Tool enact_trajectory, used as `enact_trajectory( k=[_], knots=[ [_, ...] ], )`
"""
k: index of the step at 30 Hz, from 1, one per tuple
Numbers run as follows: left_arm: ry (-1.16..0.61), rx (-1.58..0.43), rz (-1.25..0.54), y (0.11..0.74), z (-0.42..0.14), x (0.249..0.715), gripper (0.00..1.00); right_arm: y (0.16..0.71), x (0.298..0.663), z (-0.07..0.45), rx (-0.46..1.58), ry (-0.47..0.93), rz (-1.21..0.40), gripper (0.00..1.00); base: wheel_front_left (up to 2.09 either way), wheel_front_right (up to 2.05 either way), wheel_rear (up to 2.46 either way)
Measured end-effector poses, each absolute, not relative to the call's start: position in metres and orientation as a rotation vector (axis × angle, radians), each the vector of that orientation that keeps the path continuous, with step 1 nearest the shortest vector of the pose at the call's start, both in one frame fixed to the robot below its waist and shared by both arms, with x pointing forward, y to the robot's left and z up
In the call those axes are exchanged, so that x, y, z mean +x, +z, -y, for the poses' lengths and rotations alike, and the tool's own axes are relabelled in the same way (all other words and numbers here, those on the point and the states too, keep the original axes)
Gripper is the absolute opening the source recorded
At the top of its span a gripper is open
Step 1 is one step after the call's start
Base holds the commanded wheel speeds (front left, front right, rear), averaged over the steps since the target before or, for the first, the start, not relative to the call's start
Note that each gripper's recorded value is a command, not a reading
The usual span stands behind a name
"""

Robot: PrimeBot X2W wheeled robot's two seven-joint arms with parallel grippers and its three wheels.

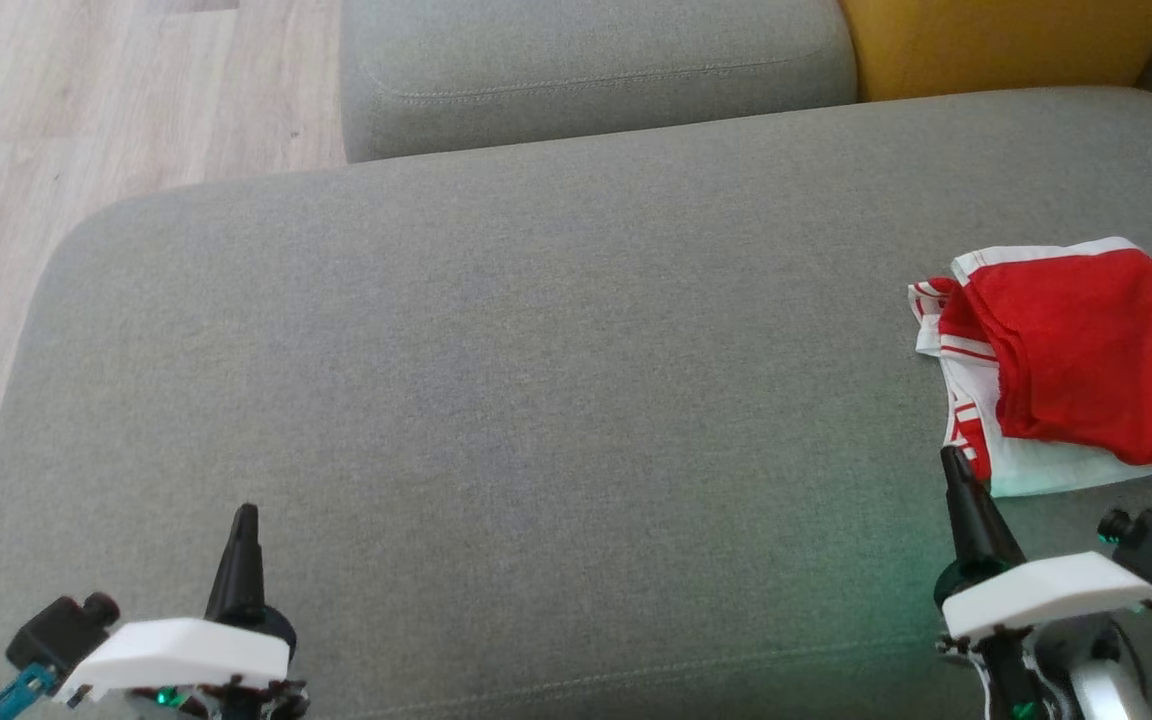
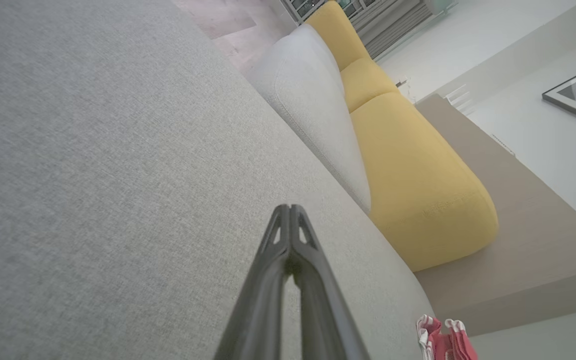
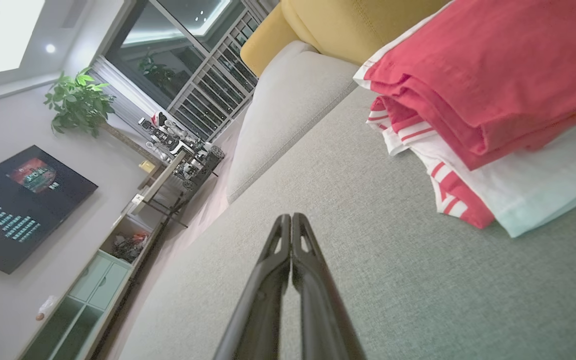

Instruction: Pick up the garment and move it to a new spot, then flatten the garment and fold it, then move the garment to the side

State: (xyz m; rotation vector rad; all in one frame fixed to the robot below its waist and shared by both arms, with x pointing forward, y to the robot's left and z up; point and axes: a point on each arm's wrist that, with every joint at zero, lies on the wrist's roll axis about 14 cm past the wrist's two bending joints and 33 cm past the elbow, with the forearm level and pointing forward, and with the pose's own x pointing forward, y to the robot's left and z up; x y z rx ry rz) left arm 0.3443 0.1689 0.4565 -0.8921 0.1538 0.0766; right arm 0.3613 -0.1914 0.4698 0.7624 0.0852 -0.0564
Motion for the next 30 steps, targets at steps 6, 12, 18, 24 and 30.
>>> enact_trajectory(
  k=[6,12,18,24,30],
  knots=[
    [0.083,-0.953,-0.164,0.454,-0.17,0.344,0.0,0.471,0.363,0.193,0.835,-0.063,-0.087,0.0,0.0,0.0,0.0],
    [0.08,-1.014,-0.161,0.457,-0.17,0.349,0.0,0.469,0.363,0.195,0.906,-0.077,-0.09,0.0,0.0,0.0,0.0],
    [0.1,-1.074,-0.166,0.454,-0.175,0.349,0.0,0.468,0.363,0.197,0.977,-0.088,-0.092,0.0,0.0,0.0,0.0],
    [0.087,-1.135,-0.159,0.459,-0.174,0.354,0.0,0.467,0.364,0.198,1.047,-0.094,-0.096,0.0,0.0,0.0,0.0],
    [0.086,-1.197,-0.159,0.459,-0.175,0.356,0.0,0.467,0.364,0.2,1.12,-0.101,-0.096,0.0,0.0,0.0,0.0]
  ],
)
